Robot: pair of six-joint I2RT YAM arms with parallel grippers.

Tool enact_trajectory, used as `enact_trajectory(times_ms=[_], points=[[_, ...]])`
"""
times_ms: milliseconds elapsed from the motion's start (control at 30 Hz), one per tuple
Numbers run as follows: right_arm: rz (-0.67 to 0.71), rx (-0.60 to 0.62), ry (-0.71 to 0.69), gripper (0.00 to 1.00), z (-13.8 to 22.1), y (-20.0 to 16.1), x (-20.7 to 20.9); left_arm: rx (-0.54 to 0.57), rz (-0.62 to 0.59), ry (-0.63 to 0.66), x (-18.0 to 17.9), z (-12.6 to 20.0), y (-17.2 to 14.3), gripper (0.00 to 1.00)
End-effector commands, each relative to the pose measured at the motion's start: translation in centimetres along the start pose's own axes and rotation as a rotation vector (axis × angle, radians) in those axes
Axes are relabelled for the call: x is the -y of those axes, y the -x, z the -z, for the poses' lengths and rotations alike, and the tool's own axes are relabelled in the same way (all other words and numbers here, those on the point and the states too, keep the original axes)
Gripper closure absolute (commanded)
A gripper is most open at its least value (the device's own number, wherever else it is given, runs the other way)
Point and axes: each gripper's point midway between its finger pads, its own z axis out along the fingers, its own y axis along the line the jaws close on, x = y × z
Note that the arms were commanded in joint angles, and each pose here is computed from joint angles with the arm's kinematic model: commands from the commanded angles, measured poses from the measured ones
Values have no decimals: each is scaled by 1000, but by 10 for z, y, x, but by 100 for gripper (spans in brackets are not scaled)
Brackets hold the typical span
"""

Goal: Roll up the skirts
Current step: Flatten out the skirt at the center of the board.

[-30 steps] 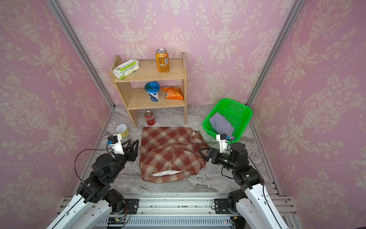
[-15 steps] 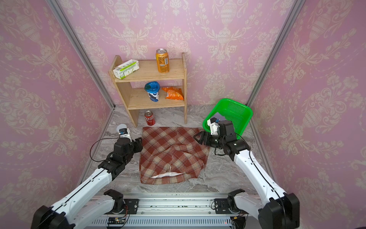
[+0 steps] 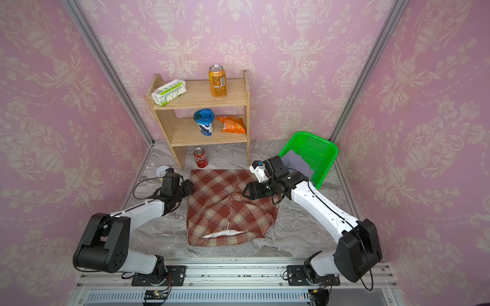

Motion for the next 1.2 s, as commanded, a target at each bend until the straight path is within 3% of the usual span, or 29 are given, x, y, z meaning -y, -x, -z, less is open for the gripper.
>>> enact_trajectory(times_ms=[0,233,400,667,767,900,1000,1133,1167], points=[[-46,-105,-90,28,5,-48,22,10,27,-58,14,-9,14,34],[-216,-142,-170,31,16,-113,45,-21,39,-57,13,-27,8,34],[-321,-172,-159,32,1,-146,55,-24,36,-55,15,-39,11,34],[-419,-130,-93,32,-25,-142,56,-34,37,-46,12,-57,7,39],[-429,-127,-75,39,-29,-140,55,-39,34,-48,13,-63,7,44],[-444,-145,-78,55,-34,-146,58,-44,33,-41,13,-71,7,53],[-466,-162,-80,56,-39,-155,62,-36,37,-40,12,-74,8,65],[-480,-186,-105,62,-40,-166,68,-15,32,-38,12,-73,14,100],[-487,-185,-109,70,-39,-167,68,-12,32,-35,11,-73,15,100]])
